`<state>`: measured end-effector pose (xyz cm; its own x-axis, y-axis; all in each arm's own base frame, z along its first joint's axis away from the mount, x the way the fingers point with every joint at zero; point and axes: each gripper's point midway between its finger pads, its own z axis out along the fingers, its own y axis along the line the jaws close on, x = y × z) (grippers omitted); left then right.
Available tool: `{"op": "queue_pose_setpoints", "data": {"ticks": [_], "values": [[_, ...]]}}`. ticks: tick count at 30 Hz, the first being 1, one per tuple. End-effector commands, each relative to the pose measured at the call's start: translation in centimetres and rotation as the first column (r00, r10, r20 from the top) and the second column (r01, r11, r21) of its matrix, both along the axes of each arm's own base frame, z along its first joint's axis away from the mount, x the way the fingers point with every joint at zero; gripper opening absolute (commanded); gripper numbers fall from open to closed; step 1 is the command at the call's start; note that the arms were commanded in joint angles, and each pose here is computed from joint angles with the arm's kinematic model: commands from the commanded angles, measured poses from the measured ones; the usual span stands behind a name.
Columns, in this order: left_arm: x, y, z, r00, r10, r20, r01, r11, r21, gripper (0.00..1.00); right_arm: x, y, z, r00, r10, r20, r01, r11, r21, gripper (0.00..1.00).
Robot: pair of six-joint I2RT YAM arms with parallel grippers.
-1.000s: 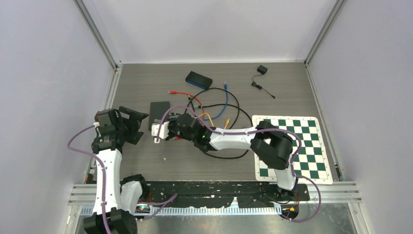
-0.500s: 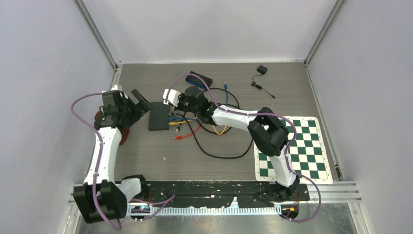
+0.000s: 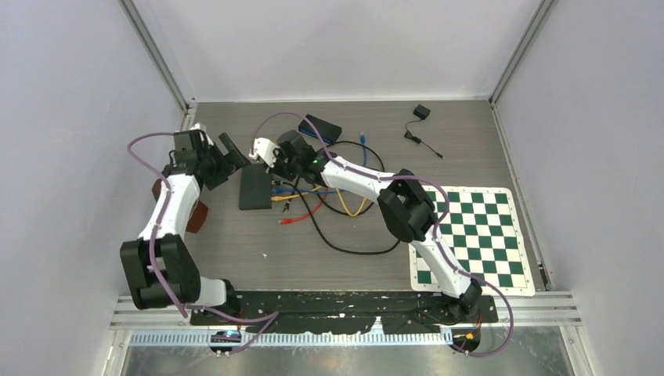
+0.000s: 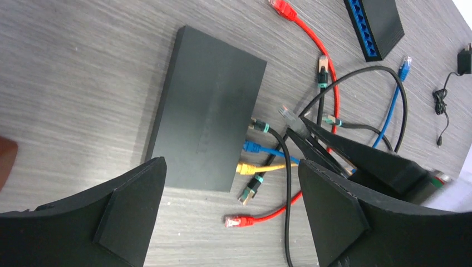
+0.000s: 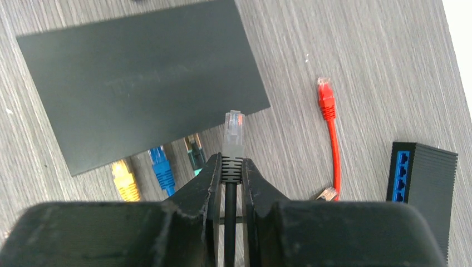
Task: Insert the plug into the switch port
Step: Pick up the connector from the center of the board, then insert the connector into the switch port.
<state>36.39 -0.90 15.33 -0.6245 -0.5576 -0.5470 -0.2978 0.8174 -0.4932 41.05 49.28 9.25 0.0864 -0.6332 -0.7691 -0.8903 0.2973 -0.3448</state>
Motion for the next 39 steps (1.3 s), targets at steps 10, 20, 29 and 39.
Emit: {"op": "queue_pose_setpoints", "data": {"ticks": [10,20,29,39], "values": [[5.3,0.4,-5.1,0.991,-0.075,-0.115,0.074,0.997,-0.017,0.85,2.5,0.3,0.4,0.981,-0.171,-0.091,0.172,0.985,0.004,0.05],[6.5,2.2,-8.6,0.976,-0.054,-0.210,0.031,0.994,-0.109,0.78,4.0,-1.1,-0.4,0.949,-0.304,-0.087,0.302,0.953,-0.030,0.05],[6.5,2.0,-9.1,0.972,-0.073,-0.224,0.033,0.984,-0.177,0.76,4.1,-1.1,-1.1,0.977,-0.211,-0.026,0.208,0.974,-0.095,0.05],[6.7,1.2,-10.1,0.965,-0.105,-0.241,0.049,0.972,-0.228,0.73,2.7,-1.9,-2.8,0.994,-0.084,0.075,0.100,0.964,-0.245,0.05]]}}
